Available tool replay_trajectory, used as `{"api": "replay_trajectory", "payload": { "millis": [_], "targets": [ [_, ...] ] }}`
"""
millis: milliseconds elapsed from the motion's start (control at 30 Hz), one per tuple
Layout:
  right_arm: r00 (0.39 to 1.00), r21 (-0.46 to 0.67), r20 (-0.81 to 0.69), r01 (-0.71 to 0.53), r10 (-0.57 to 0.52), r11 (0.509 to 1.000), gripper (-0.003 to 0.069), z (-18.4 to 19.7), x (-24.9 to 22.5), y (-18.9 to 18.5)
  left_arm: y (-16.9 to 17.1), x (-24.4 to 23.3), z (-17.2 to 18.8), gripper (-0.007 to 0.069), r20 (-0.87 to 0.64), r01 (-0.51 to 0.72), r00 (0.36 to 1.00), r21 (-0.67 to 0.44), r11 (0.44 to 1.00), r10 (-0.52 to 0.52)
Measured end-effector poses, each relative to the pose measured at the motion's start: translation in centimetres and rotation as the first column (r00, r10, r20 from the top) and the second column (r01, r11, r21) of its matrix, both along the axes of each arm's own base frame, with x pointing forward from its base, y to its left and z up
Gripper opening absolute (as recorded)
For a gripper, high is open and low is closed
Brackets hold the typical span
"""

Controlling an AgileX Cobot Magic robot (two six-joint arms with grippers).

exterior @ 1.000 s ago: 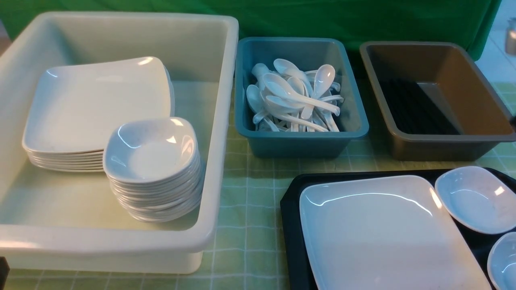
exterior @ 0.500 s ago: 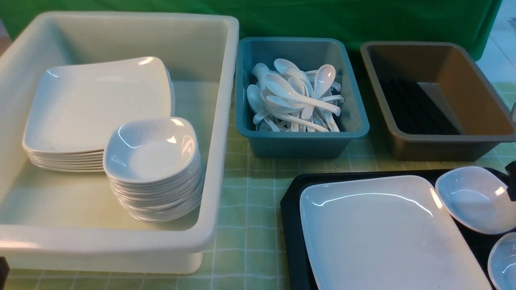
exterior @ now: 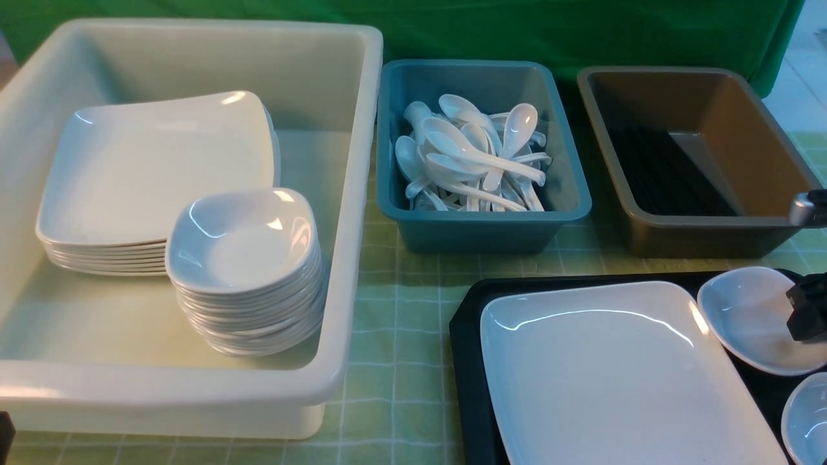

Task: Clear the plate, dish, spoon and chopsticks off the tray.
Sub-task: Use the right arm to grab a small plate from the dinner plate, then use the right arm to put the small plate into the large storage box on the left

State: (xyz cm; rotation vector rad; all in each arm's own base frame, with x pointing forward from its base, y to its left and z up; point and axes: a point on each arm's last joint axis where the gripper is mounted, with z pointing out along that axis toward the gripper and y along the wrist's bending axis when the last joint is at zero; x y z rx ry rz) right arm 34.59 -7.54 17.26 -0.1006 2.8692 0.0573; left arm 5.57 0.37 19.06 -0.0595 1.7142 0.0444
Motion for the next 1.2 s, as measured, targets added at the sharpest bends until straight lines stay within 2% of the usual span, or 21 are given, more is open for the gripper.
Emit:
{"api": "replay_trajectory", "payload": {
  "millis": [133, 367, 533, 833, 867, 1067, 1200],
  "targets": [
    [1.0, 0.001, -0.003, -0.001, 0.001, 1.0, 0.0373, -0.1, 0.0, 0.0, 0.0, 0.0, 0.0, -0.0001, 0.0, 0.0, 1.0, 0.0, 1.0, 0.0],
    [0.999, 0.02, -0.025, 0.02, -0.019, 1.0, 0.0244, -0.9, 0.1, -0.1, 0.0, 0.0, 0.0, -0.0001, 0.0, 0.0, 1.0, -0.003, 1.0, 0.0],
    [0.999, 0.022, -0.022, 0.026, -0.025, 0.999, 0.0235, -0.5, 0.0, -0.1, 0.0, 0.0, 0.0, -0.0001, 0.0, 0.0, 1.0, -0.001, 1.0, 0.0],
    [0.998, 0.01, 0.055, 0.002, -0.003, 1.0, 0.0051, 6.5, -2.8, 0.7, 0.0, 0.0, 0.0, -0.0001, 0.0, 0.0, 1.0, -0.001, 1.0, 0.0],
    [0.999, 0.01, 0.051, 0.001, -0.001, 1.0, 0.0049, 6.5, -2.9, 0.7, 0.0, 0.0, 0.0, -0.0001, 0.0, 0.0, 1.0, -0.001, 1.0, 0.0],
    [0.977, -0.001, 0.206, 0.056, -0.055, 0.998, 0.003, 12.9, -6.3, 1.6, 0.0, 0.0, 0.0, -0.0001, 0.0, 0.0, 1.0, -0.001, 1.0, 0.0],
    [0.948, 0.102, 0.295, 0.091, -0.118, 0.991, 0.0029, 16.6, -8.4, 2.9, 0.0, 0.0, 0.0, -0.0001, 0.0, 0.0, 1.0, -0.001, 1.0, 0.0]
  ]
}}
